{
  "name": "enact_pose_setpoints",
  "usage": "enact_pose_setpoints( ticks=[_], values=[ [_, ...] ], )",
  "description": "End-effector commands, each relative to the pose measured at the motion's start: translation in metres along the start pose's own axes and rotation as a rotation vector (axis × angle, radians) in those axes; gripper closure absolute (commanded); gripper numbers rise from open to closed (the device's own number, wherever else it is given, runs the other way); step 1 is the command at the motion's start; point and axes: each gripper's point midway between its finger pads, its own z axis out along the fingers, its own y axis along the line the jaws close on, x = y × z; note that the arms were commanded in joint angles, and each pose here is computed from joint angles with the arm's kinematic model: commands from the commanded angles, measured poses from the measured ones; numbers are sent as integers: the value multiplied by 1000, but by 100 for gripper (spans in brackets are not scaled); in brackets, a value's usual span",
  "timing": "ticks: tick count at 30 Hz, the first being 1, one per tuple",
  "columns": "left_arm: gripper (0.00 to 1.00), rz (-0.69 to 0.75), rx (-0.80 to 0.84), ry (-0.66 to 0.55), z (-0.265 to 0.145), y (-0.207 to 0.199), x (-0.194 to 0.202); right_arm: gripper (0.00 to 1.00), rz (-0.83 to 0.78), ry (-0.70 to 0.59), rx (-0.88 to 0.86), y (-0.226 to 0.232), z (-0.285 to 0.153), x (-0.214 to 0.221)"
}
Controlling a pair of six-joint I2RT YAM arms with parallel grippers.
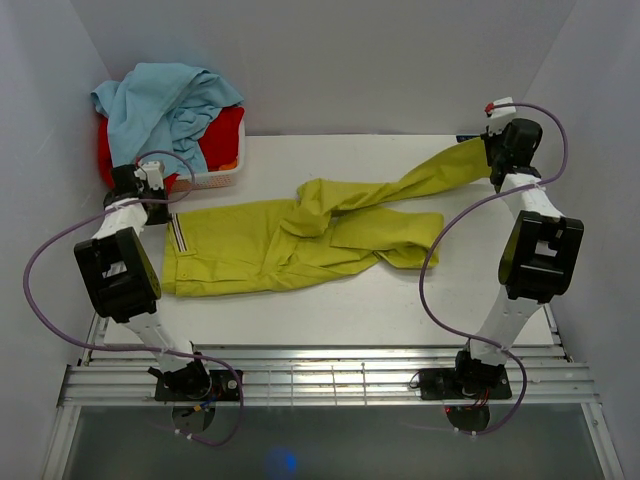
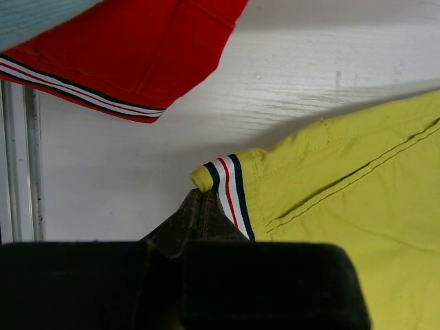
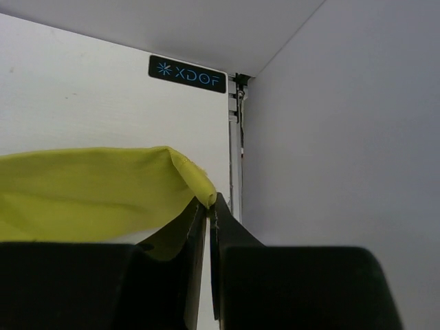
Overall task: Fold and stack the trousers
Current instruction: Flatten the trousers out
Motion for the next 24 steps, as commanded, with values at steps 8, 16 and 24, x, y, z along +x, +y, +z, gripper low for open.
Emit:
enact_pose_setpoints(
  ticks=[8, 16, 24],
  values=[
    [100, 44, -92, -9, 7, 38, -17, 92, -66, -129, 212, -80, 4, -45],
    [100, 46, -26, -14, 10, 34, -18, 92, -58, -114, 118, -83, -13, -30],
    [53, 63, 257, 27, 5, -10, -9, 92, -133, 30, -107, -35, -44, 26]
  ],
)
